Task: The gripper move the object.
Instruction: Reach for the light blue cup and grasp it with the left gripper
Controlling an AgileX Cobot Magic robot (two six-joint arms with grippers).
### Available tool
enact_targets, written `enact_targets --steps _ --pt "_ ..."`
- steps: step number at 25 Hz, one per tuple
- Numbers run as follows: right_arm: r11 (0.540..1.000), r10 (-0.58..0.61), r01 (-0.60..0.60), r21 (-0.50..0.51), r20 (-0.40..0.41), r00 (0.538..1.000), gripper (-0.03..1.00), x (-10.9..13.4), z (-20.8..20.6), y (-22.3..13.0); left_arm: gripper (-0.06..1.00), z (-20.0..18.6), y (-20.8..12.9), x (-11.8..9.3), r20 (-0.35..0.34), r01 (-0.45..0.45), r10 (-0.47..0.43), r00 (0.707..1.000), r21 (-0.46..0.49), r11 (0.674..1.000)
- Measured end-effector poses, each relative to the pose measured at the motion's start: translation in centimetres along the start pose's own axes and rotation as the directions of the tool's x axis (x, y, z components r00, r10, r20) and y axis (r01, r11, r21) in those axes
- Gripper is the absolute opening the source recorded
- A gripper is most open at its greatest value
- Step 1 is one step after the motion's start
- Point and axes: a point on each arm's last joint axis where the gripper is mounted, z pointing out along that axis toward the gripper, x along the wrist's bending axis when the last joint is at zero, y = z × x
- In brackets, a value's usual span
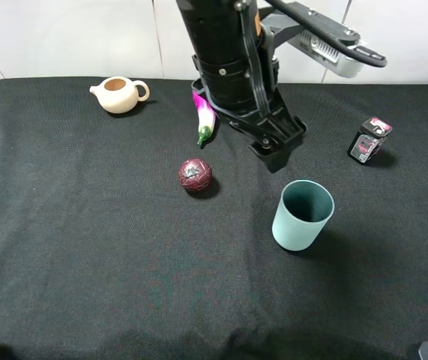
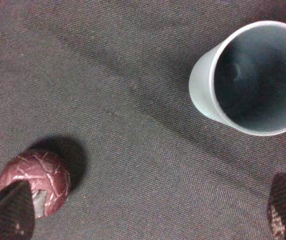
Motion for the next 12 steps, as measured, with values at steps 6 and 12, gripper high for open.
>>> enact_targets --steps 6,12 --pt "1.0 0.0 0.0 0.0 -0.001 1.0 0.69 0.0 0.0 0.0 0.98 0.7 0.7 -0.5 0.019 0.008 -0.008 1.0 0.008 1.0" --pt "1.0 0.001 -0.001 0.0 -0.002 1.0 0.69 0.0 0.0 0.0 0.98 2.1 1.6 -1.6 0.03 -0.005 0.004 1.0 0.016 1.0"
